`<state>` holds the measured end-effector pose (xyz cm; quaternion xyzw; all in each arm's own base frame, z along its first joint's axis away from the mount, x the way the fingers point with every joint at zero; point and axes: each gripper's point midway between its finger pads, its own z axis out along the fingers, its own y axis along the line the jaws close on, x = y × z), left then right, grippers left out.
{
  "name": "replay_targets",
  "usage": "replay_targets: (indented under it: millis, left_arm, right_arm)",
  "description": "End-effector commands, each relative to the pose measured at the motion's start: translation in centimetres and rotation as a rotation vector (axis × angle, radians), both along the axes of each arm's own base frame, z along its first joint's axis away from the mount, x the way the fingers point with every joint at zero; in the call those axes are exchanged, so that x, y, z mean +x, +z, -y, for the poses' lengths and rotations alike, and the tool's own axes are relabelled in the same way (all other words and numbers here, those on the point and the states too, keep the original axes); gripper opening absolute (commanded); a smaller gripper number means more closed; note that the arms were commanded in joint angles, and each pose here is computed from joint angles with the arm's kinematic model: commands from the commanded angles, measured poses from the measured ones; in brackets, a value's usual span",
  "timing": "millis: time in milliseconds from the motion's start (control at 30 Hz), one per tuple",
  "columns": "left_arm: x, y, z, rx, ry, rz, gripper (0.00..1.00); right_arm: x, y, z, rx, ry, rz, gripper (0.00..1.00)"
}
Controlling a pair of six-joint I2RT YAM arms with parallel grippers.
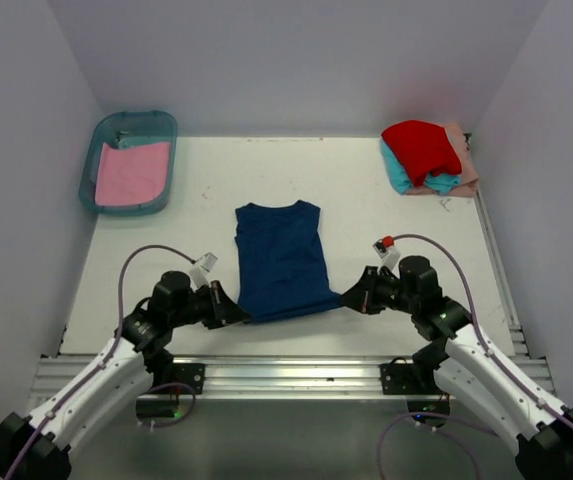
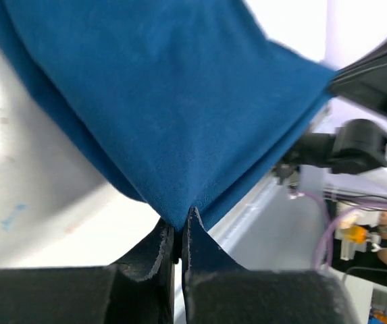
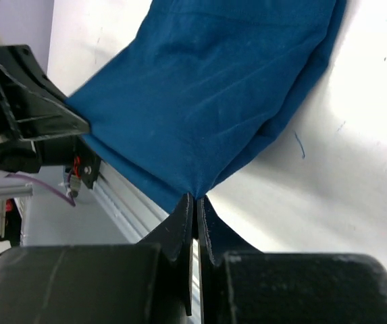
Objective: Fold and stack the t-shirts
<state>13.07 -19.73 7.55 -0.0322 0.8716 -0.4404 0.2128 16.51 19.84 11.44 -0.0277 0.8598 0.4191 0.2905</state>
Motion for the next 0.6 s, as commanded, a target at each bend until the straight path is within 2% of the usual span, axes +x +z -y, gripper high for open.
replay_targets:
  millis: [0, 200, 367, 567]
  left_arm:
    - [-2.3, 0.6, -1.2, 0.022, 0.048, -0.128, 0.0]
    - [-0.3, 1.9, -1.1, 0.069, 0.037, -0.024, 0.0]
    - [4.5, 3.7, -1.4, 0.17, 0.08, 0.163, 0.0]
    - [9.9, 6.2, -1.5, 0.262, 0.157, 0.3, 0.0]
  right_arm:
    - [-1.4, 0.3, 1.5, -0.056, -0.023, -0.027, 0.0]
    - [0.5, 2.6, 1.8, -0.083, -0.058, 0.057, 0.0]
    - [4.6, 3.6, 1.0, -0.125, -0.098, 0.124, 0.0]
    - [10.0, 5.0, -0.8, -0.129, -0.127, 0.208, 0.0]
